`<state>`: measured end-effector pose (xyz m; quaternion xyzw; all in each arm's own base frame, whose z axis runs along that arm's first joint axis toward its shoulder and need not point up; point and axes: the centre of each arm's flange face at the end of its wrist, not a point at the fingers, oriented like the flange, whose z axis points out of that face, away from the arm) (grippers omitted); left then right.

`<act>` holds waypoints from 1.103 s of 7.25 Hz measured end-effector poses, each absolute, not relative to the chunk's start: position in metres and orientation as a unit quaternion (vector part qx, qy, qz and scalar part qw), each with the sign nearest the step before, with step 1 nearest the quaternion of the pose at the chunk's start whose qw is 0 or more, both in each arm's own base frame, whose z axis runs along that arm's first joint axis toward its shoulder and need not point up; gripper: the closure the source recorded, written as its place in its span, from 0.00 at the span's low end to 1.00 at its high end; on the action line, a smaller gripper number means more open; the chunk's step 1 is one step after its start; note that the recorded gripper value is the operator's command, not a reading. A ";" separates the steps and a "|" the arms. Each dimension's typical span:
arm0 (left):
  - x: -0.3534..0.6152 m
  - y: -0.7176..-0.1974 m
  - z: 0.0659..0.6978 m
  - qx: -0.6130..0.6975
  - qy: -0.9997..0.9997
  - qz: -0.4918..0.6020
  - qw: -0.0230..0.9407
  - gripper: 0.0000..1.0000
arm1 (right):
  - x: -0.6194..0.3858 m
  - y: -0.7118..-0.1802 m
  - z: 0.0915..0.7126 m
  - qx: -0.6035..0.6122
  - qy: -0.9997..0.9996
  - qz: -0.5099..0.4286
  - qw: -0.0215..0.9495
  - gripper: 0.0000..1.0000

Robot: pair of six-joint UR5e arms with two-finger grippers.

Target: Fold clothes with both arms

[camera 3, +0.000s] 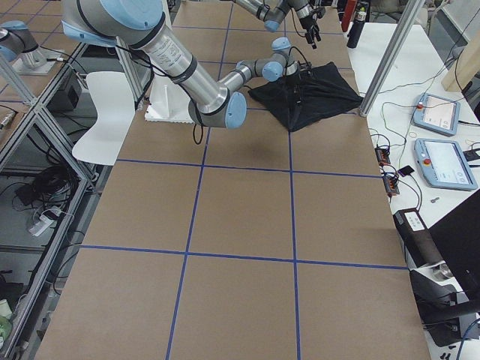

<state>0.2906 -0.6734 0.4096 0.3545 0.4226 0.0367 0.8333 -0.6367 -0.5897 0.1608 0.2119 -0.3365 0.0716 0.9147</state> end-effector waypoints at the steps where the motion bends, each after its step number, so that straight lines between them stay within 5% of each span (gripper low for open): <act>1: 0.290 -0.673 0.410 0.354 0.423 0.036 0.833 0.00 | -0.649 -0.594 0.158 0.223 -0.337 0.047 0.913 0.31; 6: 0.290 -0.673 0.410 0.355 0.423 0.036 0.833 0.00 | -0.674 -0.583 0.175 0.229 -0.334 0.018 0.914 0.48; 8: 0.290 -0.673 0.410 0.355 0.423 0.036 0.833 0.00 | -0.678 -0.579 0.179 0.225 -0.334 0.021 0.915 1.00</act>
